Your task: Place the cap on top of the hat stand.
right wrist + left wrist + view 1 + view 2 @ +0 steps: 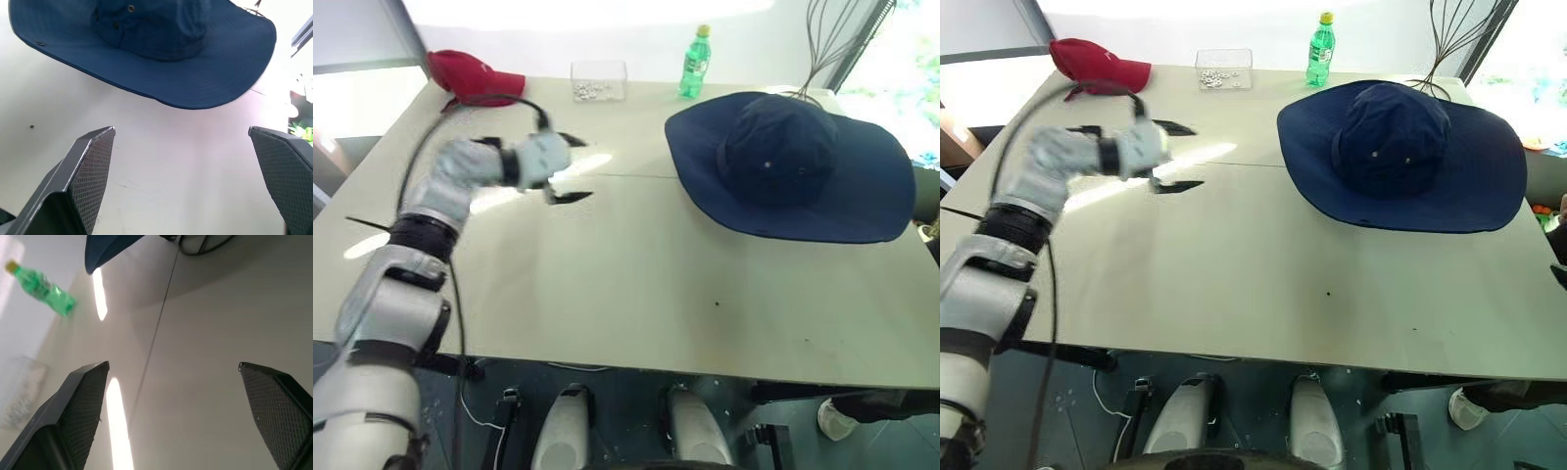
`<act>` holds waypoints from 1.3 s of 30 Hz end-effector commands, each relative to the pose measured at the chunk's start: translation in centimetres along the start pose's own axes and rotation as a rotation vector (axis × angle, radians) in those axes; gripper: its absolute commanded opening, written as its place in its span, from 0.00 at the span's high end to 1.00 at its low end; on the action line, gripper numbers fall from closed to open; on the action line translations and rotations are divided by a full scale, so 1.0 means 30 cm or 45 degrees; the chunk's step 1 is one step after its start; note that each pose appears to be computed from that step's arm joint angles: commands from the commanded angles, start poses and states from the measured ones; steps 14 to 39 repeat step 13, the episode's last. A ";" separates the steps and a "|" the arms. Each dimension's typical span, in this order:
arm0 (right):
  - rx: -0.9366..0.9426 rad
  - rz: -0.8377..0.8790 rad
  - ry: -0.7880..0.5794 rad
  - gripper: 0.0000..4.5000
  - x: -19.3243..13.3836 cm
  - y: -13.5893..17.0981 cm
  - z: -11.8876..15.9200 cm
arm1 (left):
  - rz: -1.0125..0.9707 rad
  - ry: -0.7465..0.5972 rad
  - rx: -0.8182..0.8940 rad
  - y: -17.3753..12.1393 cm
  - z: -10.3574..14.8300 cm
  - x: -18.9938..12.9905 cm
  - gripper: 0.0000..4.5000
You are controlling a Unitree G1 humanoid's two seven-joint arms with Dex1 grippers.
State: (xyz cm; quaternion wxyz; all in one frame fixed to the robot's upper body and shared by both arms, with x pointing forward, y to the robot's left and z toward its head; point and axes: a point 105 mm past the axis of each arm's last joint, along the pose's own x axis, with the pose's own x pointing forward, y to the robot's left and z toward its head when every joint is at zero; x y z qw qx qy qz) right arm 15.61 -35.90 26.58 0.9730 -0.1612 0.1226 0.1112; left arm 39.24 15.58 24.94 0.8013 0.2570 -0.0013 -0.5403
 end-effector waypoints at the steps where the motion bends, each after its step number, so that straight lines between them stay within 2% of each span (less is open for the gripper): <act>1: -0.034 -0.009 -0.026 0.00 0.001 -0.031 0.028 | -0.131 -0.307 -0.221 0.014 0.213 -0.112 0.02; 5: -0.038 0.024 -0.028 0.00 0.044 -0.041 0.030 | -0.206 -0.316 -0.273 0.002 0.248 -0.149 0.02; 11: -0.045 0.056 -0.027 0.00 0.087 -0.043 0.022 | -0.337 -0.262 -0.216 -0.054 0.249 -0.107 0.02; 39: -0.050 0.059 -0.026 0.00 0.092 -0.045 0.021 | -0.319 -0.238 -0.185 -0.048 0.243 -0.094 0.02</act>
